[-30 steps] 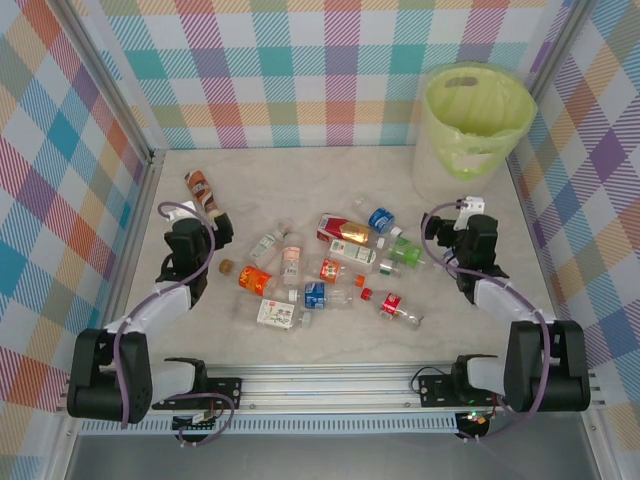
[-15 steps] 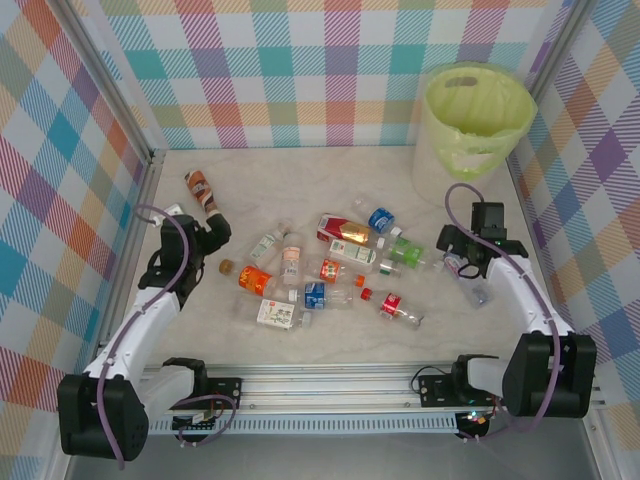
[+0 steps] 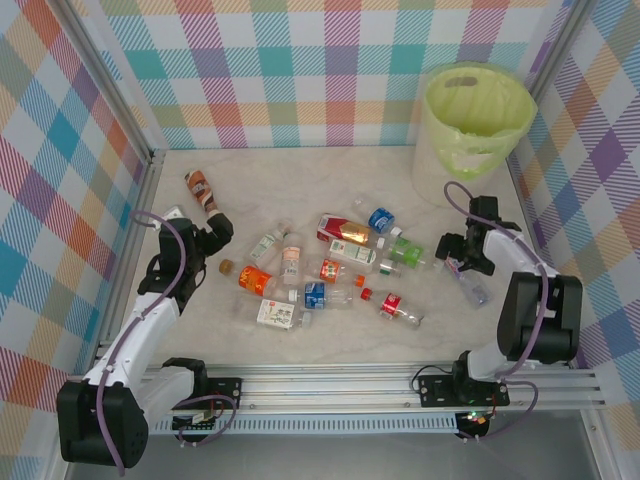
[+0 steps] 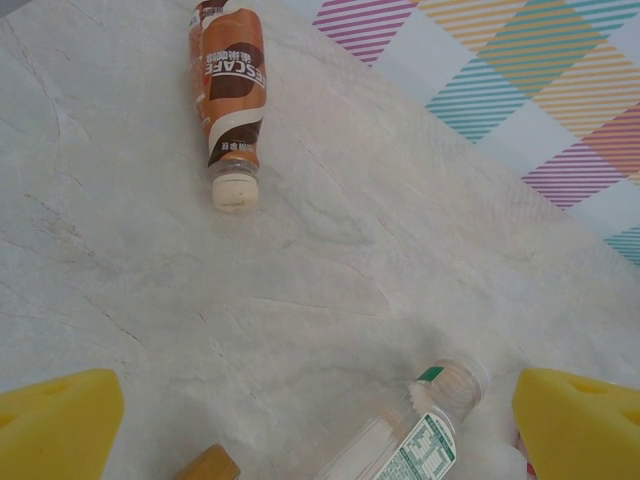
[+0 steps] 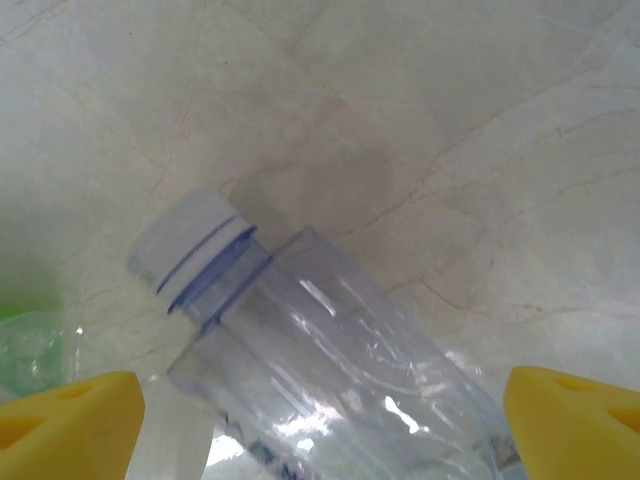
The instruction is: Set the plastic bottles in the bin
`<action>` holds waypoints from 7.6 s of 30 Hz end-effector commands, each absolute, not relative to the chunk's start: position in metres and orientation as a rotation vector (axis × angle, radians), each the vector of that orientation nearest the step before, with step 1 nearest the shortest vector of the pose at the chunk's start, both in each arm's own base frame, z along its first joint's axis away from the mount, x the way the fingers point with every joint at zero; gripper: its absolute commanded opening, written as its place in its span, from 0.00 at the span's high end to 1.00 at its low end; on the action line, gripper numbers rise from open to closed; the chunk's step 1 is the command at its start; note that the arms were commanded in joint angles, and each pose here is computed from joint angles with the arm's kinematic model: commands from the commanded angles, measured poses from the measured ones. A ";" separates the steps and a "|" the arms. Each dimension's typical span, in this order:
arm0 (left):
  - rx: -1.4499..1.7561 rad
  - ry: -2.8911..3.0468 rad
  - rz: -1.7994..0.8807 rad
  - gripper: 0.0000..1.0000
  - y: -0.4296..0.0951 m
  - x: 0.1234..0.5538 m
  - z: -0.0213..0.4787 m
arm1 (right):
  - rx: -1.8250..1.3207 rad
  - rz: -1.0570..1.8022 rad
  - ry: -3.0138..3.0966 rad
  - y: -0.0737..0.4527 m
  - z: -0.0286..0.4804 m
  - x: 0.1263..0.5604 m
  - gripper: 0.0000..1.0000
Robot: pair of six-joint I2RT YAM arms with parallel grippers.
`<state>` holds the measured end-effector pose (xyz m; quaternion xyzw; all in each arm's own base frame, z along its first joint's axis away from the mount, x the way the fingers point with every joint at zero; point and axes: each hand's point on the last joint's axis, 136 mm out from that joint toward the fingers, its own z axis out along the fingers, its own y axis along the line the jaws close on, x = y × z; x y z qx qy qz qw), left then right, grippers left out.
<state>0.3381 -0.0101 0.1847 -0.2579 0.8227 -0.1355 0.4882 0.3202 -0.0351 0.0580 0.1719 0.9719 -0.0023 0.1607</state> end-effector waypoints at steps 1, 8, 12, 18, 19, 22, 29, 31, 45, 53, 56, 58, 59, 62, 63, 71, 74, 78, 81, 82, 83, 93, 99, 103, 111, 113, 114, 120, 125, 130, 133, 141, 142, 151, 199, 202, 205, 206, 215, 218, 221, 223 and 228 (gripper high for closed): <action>-0.630 1.961 -0.349 0.00 -0.008 0.339 0.193 | 0.466 -0.021 2.797 -0.041 0.055 0.330 0.09; -0.647 1.950 -0.363 0.00 -0.008 0.339 0.195 | 0.569 -0.020 2.885 -0.050 0.030 0.326 0.18; -0.653 1.949 -0.378 0.00 -0.009 0.340 0.196 | 0.596 -0.049 2.879 -0.054 0.024 0.326 0.29; -0.671 1.955 -0.414 0.00 -0.013 0.341 0.197 | 0.593 -0.133 2.744 -0.068 0.045 0.334 0.51; -0.676 1.957 -0.422 0.00 -0.014 0.342 0.197 | 0.591 -0.147 2.718 -0.070 0.052 0.334 0.53; -0.695 1.969 -0.437 0.00 -0.016 0.344 0.196 | 0.594 -0.181 2.621 -0.077 0.076 0.335 0.57; -0.774 1.959 -0.436 0.00 -0.011 0.345 0.194 | 0.426 0.132 2.323 -0.037 0.174 0.345 0.59; -0.794 1.955 -0.441 0.00 -0.010 0.345 0.193 | 0.315 0.324 2.209 -0.009 0.216 0.349 0.58; -0.900 1.978 -0.442 0.00 -0.006 0.334 0.178 | -0.016 0.845 1.626 0.060 0.466 0.414 0.57; -0.899 2.001 -0.437 0.00 -0.006 0.328 0.176 | 0.137 0.622 1.544 0.019 0.491 0.503 0.57; -0.867 2.011 -0.453 0.00 -0.010 0.328 0.180 | 0.174 0.544 1.508 0.003 0.492 0.530 0.56; -0.853 2.011 -0.460 0.00 -0.012 0.327 0.182 | 0.193 0.513 1.506 -0.003 0.490 0.545 0.56; -0.850 2.010 -0.462 0.00 -0.012 0.327 0.183 | 0.190 0.485 1.507 -0.005 0.489 0.552 0.55; -0.846 1.997 -0.462 0.00 -0.011 0.324 0.182 | 0.214 0.393 1.507 -0.019 0.478 0.572 0.55; -0.851 1.989 -0.461 0.00 -0.010 0.323 0.182 | 0.215 0.360 1.515 -0.023 0.474 0.578 0.54; -0.863 1.944 -0.453 0.00 -0.005 0.317 0.184 | 0.239 0.270 1.772 -0.032 0.407 0.616 0.50; -0.862 1.965 -0.444 0.00 -0.005 0.316 0.180 | 0.273 0.234 1.848 -0.039 0.375 0.624 0.49; -0.876 2.008 -0.397 0.00 -0.001 0.313 0.173 | 0.281 0.212 1.935 -0.040 0.343 0.629 0.49; -0.888 2.024 -0.369 0.00 0.002 0.311 0.169 | 0.285 0.210 1.990 -0.040 0.326 0.629 0.47; -0.890 2.028 -0.364 0.00 0.002 0.311 0.168 | 0.288 0.209 2.002 -0.040 0.323 0.628 0.46; -0.892 2.029 -0.360 0.00 0.002 0.311 0.167 | 0.292 0.209 2.012 -0.040 0.320 0.627 0.44; -0.859 2.104 -0.344 0.00 -0.001 0.321 0.160 | 0.261 0.225 2.012 -0.032 0.357 0.593 0.23; -0.861 2.124 -0.347 0.00 -0.002 0.329 0.155 | 0.205 0.247 1.978 -0.023 0.381 0.556 0.13; -0.870 2.139 -0.345 0.00 -0.003 0.336 0.153 | 0.180 0.275 1.923 -0.015 0.395 0.525 0.06; -0.792 2.227 -0.331 0.00 -0.010 0.360 0.158 | 0.072 0.402 1.788 0.014 0.393 0.444 0.00; -0.772 2.234 -0.330 0.00 -0.011 0.367 0.160 | 0.047 0.437 1.766 0.022 0.385 0.427 0.00; -0.763 2.238 -0.333 0.00 -0.012 0.372 0.160 | 0.026 0.465 1.759 0.027 0.380 0.419 0.00; -0.718 2.301 -0.270 0.00 -0.009 0.404 0.148 | -0.061 0.737 1.758 0.066 0.334 0.377 0.00; -0.710 2.393 -0.207 0.00 -0.001 0.432 0.126 | -0.001 0.793 1.815 0.069 0.290 0.369 0.00; -0.743 2.466 -0.070 0.00 0.024 0.458 0.096 | 0.026 0.815 1.851 0.071 0.279 0.365 0.00; -0.708 2.513 -0.108 0.02 0.028 0.474 0.076 | 0.049 0.782 1.840 0.066 0.280 0.364 0.00; -0.712 2.550 -0.050 0.14 0.041 0.501 0.049 | 0.059 0.733 1.807 0.061 0.287 0.357 0.00; -0.712 2.549 -0.040 0.15 0.042 0.503 0.045 | 0.060 0.732 1.806 0.061 0.287 0.355 0.00; -0.672 2.583 -0.030 0.39 0.042 0.517 0.026 | 0.041 0.687 1.799 0.058 0.293 0.346 0.00; 0.494 1.942 -1.327 1.00 -0.302 0.348 0.269 | 0.025 1.290 1.866 0.167 0.290 0.364 0.00; 0.586 1.918 -1.398 1.00 -0.320 0.334 0.274 | -0.072 1.370 1.816 0.183 0.308 0.360 0.00; 0.667 1.894 -1.465 1.00 -0.335 0.320 0.279 | -0.150 1.401 1.782 0.197 0.321 0.355 0.00; 0.696 1.888 -1.488 1.00 -0.341 0.315 0.280 | -0.163 1.404 1.777 0.200 0.323 0.354 0.00; 0.821 1.861 -1.561 1.00 -0.378 0.289 0.284 | -0.192 1.386 1.757 0.215 0.327 0.358 0.00; 0.843 1.850 -1.566 1.00 -0.385 0.284 0.284 | -0.161 1.373 1.765 0.213 0.326 0.362 0.00; 0.848 1.862 -1.568 1.00 -0.388 0.283 0.281 | -0.188 1.368 1.781 0.216 0.325 0.359 0.00; 0.848 1.870 -1.558 1.00 -0.388 0.283 0.280 | -0.169 1.359 1.804 0.215 0.322 0.360 0.02; 0.832 1.903 -1.511 1.00 -0.386 0.286 0.275 | -0.204 1.372 1.850 0.219 0.316 0.355 0.17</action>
